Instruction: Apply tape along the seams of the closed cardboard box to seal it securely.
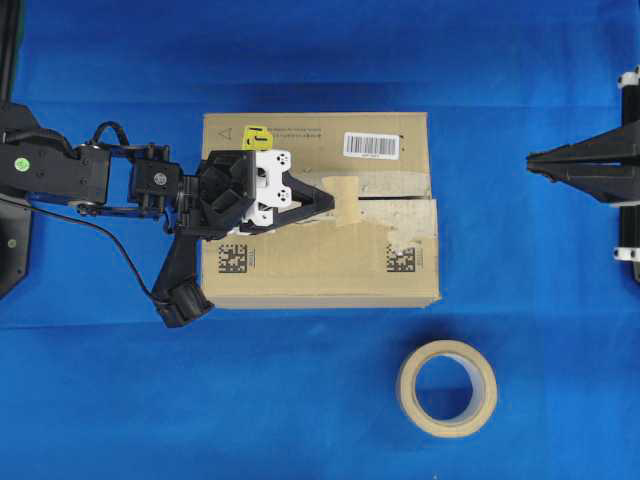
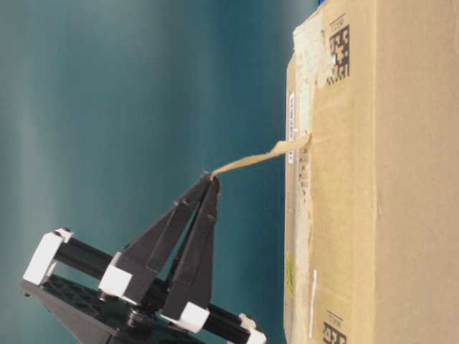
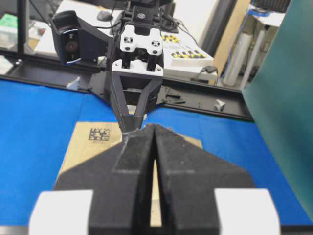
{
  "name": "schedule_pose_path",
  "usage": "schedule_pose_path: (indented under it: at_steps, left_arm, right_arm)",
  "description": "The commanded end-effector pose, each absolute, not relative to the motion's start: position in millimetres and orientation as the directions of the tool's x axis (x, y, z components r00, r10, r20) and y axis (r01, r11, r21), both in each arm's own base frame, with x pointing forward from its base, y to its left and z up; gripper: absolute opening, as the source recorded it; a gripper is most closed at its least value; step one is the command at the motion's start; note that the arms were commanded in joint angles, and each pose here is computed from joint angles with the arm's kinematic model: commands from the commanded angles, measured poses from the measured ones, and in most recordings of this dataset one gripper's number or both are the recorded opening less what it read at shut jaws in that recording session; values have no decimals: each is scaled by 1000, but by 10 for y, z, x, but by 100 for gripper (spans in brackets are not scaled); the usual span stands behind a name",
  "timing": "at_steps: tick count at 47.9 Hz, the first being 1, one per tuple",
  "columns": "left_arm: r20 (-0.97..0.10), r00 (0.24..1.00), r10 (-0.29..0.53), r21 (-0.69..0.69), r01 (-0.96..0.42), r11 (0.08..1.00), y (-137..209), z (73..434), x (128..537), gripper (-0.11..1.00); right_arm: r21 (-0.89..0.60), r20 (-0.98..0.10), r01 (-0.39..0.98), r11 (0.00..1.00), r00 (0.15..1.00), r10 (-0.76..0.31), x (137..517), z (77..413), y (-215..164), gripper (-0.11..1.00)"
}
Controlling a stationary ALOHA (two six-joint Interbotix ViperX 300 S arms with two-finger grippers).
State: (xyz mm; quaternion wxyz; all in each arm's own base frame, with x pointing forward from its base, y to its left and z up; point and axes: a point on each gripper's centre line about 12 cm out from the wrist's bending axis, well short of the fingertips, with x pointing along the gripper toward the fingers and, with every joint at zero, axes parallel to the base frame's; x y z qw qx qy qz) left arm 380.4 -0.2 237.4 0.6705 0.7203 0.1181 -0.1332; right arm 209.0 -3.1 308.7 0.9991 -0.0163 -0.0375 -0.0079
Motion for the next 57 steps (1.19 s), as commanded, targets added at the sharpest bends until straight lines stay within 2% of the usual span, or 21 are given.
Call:
schedule_pose_path:
  at_steps: [1,31,48,57]
  left_arm:
    - [-331,943,-2,941,331,-68,23,2478,3816,0]
    - [-545,838,19,836,545,-63,72,2217,3649,0]
    - [-555,831,28,829,556,-66,107,2213,3640,0]
    - [-557,830,30,825,557,-97,112,2208,3631,0]
  right_arm:
    - [-37,93,16,999,996,-12,2120,3171,-27,0]
    - [-35,48,14,999,999,-12,2292,3007,-29,0]
    - [-23,14,12,1000,1000,-11,2510,2882,-32,0]
    - [-15,-14,13,1000,1000,-13,2717,2838,-37,0]
